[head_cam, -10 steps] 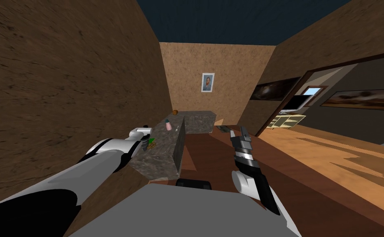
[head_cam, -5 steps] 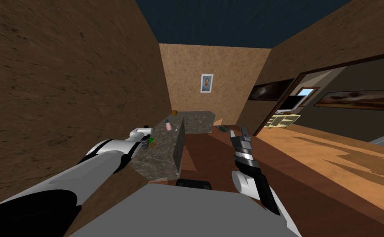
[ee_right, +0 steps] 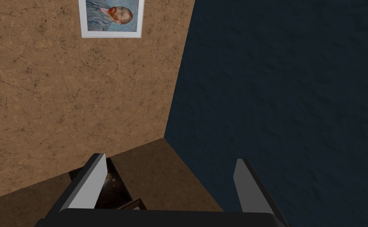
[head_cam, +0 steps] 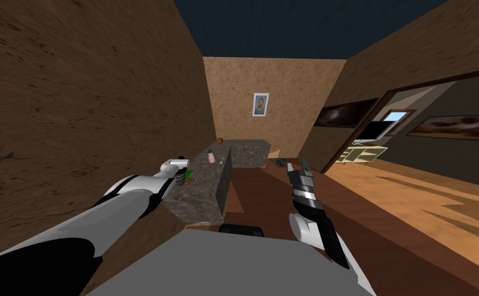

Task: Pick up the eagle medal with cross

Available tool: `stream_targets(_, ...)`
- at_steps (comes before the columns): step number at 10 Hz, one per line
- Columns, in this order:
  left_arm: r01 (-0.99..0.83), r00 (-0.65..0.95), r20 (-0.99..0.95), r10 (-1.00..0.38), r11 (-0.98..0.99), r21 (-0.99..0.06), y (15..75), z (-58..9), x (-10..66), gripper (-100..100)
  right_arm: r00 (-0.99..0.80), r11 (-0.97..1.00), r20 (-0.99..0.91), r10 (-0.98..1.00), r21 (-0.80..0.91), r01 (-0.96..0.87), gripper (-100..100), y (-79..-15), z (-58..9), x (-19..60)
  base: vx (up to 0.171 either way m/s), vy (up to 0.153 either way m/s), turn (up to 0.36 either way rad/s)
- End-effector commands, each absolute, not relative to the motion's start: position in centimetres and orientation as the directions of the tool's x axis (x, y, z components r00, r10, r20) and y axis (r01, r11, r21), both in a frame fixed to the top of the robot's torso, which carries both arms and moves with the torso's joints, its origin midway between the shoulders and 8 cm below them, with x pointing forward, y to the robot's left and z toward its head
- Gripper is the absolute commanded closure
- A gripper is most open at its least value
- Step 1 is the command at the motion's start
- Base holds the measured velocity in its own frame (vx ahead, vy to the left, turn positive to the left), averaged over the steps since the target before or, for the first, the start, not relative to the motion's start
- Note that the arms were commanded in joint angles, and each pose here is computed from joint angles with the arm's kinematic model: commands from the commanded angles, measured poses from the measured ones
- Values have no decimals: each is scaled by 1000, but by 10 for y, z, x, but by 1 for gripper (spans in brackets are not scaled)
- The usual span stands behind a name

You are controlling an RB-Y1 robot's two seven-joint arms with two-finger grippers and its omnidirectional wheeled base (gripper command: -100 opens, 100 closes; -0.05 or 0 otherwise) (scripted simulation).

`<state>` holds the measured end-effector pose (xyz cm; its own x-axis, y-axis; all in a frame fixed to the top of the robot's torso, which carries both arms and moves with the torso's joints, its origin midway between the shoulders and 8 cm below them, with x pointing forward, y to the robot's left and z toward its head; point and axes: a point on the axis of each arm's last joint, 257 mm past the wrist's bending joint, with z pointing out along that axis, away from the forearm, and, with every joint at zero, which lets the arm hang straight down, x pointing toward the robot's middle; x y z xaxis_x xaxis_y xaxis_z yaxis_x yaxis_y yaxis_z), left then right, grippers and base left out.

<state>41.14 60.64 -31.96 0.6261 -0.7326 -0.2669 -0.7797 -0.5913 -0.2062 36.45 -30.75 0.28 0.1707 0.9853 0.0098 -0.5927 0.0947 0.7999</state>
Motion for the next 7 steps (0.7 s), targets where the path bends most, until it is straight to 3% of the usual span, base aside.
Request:
stream_targets(1, -785, 619, -267, -738, -585, -203, 607, -319, 412, 100, 171, 95, 10, 985, 800, -593, 0, -307, 3, 365, 55, -64, 56)
stream_targets(6, -808, 589, -267, -763, -553, -203, 611, -310, 415, 100, 171, 95, 10, 985, 800, -593, 0, -307, 3, 365, 44, -54, 94)
stream_targets(7, -810, 586, -268, -765, -550, -202, 612, -309, 415, 0, 171, 95, 10, 985, 800, -593, 0, -307, 3, 365, 2, -6, -5)
